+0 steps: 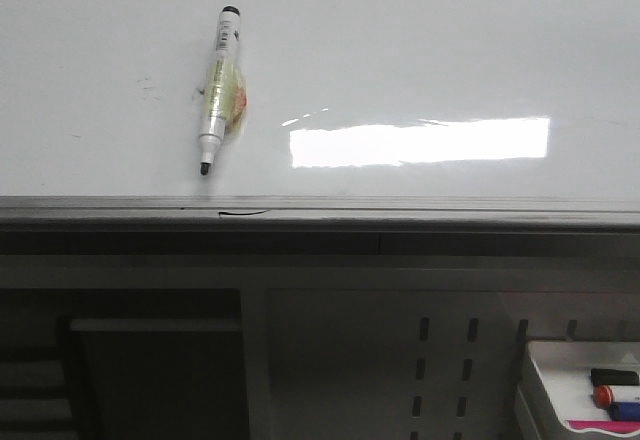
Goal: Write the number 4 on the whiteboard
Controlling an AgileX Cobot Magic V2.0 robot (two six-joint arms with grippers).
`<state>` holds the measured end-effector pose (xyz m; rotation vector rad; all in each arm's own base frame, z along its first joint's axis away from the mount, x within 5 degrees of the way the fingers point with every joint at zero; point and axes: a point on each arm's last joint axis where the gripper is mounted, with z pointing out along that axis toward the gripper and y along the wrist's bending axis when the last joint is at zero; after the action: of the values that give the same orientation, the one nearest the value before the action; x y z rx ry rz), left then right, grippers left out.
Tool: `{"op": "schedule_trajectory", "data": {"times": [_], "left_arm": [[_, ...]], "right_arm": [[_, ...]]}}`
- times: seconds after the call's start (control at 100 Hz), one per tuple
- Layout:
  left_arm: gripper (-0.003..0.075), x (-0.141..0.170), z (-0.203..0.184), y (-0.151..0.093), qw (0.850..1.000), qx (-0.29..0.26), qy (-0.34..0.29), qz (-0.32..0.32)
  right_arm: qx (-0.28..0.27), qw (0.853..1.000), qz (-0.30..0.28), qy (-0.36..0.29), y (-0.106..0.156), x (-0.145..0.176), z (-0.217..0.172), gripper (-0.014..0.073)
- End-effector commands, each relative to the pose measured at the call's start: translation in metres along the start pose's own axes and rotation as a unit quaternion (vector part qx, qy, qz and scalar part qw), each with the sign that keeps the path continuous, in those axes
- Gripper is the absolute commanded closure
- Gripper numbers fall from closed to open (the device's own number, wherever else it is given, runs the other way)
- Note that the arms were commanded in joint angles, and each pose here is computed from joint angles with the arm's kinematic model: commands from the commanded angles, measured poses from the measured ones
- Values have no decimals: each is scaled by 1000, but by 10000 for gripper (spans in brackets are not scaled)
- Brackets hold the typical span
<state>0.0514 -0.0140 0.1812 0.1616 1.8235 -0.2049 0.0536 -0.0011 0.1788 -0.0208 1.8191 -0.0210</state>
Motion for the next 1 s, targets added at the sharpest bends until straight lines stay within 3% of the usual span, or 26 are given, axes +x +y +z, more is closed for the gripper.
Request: {"op": "schedule_trajectory", "data": {"times": [0.0, 0.85, 0.99], "left_arm": [[741, 6, 2, 1, 1000, 0, -19, -11], [741, 6, 2, 1, 1000, 0, -19, -11], [741, -1, 1, 2, 998, -10, -53, 11]], "right_arm": [[4, 1000, -5, -15, 0, 3, 1, 659], [4, 1000, -5, -16, 0, 2, 1, 659], [-3, 997, 10, -72, 1, -8, 0, 659]]}}
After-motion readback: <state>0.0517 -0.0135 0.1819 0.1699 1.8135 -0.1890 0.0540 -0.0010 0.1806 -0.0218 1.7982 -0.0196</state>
